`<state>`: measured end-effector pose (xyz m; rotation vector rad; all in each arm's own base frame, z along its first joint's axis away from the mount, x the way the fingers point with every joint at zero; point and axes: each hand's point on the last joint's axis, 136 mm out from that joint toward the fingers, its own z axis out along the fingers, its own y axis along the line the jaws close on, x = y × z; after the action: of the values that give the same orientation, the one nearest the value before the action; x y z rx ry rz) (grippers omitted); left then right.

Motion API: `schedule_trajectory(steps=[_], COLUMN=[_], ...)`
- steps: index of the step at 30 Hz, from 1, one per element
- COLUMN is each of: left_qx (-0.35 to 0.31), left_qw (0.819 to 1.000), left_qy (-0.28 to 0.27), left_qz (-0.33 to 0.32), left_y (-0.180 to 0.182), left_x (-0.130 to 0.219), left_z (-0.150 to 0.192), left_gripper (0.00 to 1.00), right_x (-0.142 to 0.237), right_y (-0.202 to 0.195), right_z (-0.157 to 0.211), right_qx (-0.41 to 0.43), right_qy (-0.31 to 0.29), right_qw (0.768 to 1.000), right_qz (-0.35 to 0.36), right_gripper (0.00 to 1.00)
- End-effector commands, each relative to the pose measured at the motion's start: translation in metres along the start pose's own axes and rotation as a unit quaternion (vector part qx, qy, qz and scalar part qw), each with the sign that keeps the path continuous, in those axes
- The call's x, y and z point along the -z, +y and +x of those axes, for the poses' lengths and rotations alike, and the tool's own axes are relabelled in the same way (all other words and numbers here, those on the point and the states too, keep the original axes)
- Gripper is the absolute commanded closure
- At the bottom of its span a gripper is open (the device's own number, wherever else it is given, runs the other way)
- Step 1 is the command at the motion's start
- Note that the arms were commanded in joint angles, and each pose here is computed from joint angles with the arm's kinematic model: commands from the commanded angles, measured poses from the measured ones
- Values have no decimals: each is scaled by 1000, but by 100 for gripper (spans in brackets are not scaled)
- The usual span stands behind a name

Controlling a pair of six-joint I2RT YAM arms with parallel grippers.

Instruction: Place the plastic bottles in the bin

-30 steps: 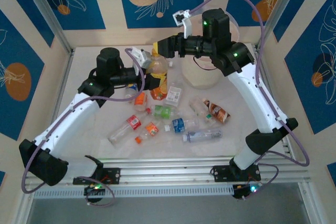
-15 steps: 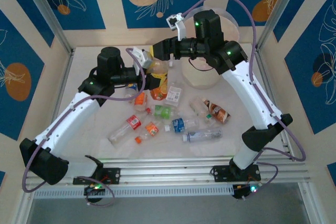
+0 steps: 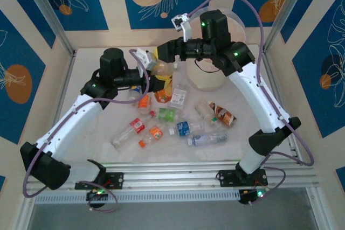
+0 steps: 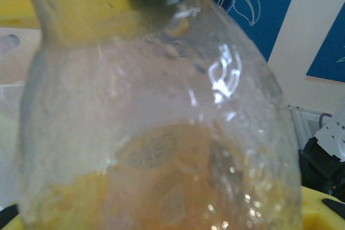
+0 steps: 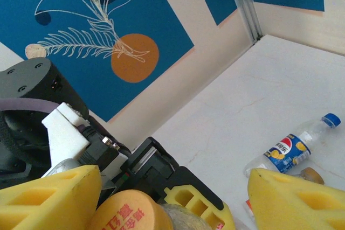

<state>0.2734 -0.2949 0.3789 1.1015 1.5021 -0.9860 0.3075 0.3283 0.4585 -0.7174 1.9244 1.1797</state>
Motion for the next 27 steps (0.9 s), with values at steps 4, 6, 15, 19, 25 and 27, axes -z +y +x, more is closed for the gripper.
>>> schedule_trajectory(steps=[4,6,15,19,25,27], left_qx=[-35,-33,-38,-38,-41,-42], left_qw=[996,995,993,992,991,992], left_qy=[-15,-12,-18,-21,-23,-22], left_qz=[79,91,107,115,123,121], left_y=[-24,-27,-31,-35,-41,-41], left_x=[-1,-1,0,2,6,6], left_z=[-23,-23,-29,-30,-33,-32], left_gripper=[55,55,55,55,55,55], right_x=[32,39,53,47,31,27], right_y=[31,36,51,49,31,29], right_z=[11,7,7,10,10,9], right_qx=[25,34,90,99,94,93], right_qy=[10,0,-9,-4,2,5], right_qw=[997,996,991,990,994,994], right_qz=[-73,-84,-102,-100,-62,-62], right_gripper=[27,26,27,29,32,33])
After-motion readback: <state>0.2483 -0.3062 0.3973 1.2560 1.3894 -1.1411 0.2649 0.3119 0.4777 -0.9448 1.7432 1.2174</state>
